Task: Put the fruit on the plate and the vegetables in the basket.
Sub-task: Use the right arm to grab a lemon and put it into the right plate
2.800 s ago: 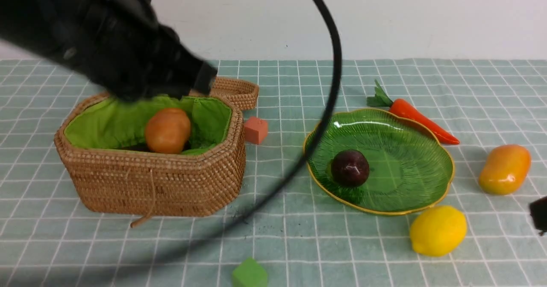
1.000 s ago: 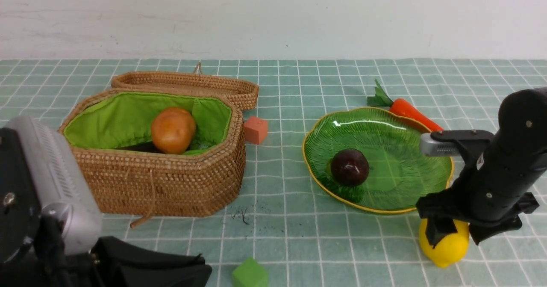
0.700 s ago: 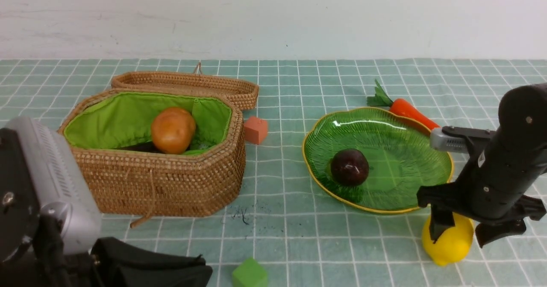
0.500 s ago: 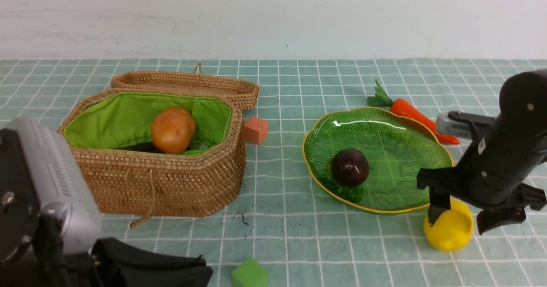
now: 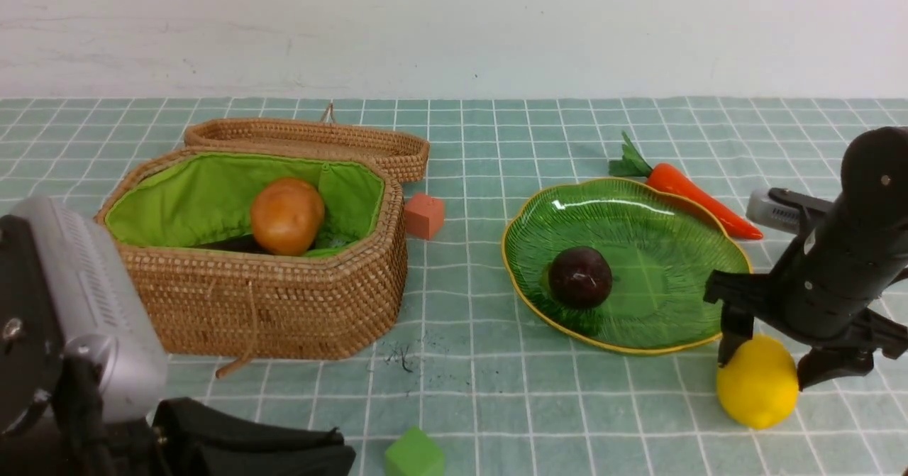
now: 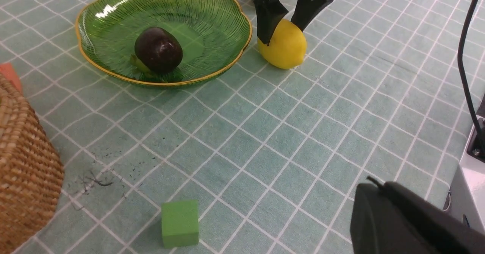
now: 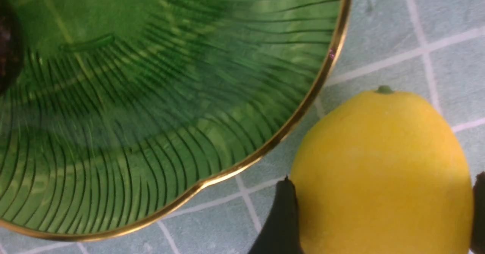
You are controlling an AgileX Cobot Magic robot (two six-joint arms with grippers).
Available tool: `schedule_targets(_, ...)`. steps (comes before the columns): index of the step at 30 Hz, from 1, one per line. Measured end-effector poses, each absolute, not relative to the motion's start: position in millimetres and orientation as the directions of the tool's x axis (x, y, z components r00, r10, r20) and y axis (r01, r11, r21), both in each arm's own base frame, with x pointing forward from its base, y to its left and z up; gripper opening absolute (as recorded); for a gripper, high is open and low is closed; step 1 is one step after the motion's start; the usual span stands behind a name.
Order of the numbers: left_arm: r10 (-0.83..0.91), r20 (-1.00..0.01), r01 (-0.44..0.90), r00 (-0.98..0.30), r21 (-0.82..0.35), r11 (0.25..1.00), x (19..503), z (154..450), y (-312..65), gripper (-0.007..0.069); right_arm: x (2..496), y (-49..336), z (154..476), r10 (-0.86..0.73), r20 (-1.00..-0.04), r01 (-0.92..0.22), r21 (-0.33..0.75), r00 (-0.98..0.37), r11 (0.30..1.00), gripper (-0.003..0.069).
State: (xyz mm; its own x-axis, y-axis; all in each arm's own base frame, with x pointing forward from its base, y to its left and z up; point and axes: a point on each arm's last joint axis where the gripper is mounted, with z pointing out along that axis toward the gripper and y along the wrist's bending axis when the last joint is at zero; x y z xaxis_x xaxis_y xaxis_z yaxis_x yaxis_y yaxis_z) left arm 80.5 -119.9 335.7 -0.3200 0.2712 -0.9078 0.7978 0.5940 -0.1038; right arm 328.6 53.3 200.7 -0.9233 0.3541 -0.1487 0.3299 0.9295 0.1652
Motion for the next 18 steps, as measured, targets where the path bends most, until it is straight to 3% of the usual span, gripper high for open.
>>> schedule_targets(12,0.253,-0.903,0.795,-0.348,-0.141,0.590,79.2,335.7,-120.8,-0.0013,332.8,55.0,190.4,0.294,-0.125,0.274,0.153,-0.948,0.949,0.0594)
schedule_targets(18,0.253,-0.903,0.795,-0.348,-0.141,0.590,79.2,335.7,-120.8,-0.0013,332.1,55.3,190.6,0.192,-0.131,0.173,0.141,-0.973,0.975,0.0563)
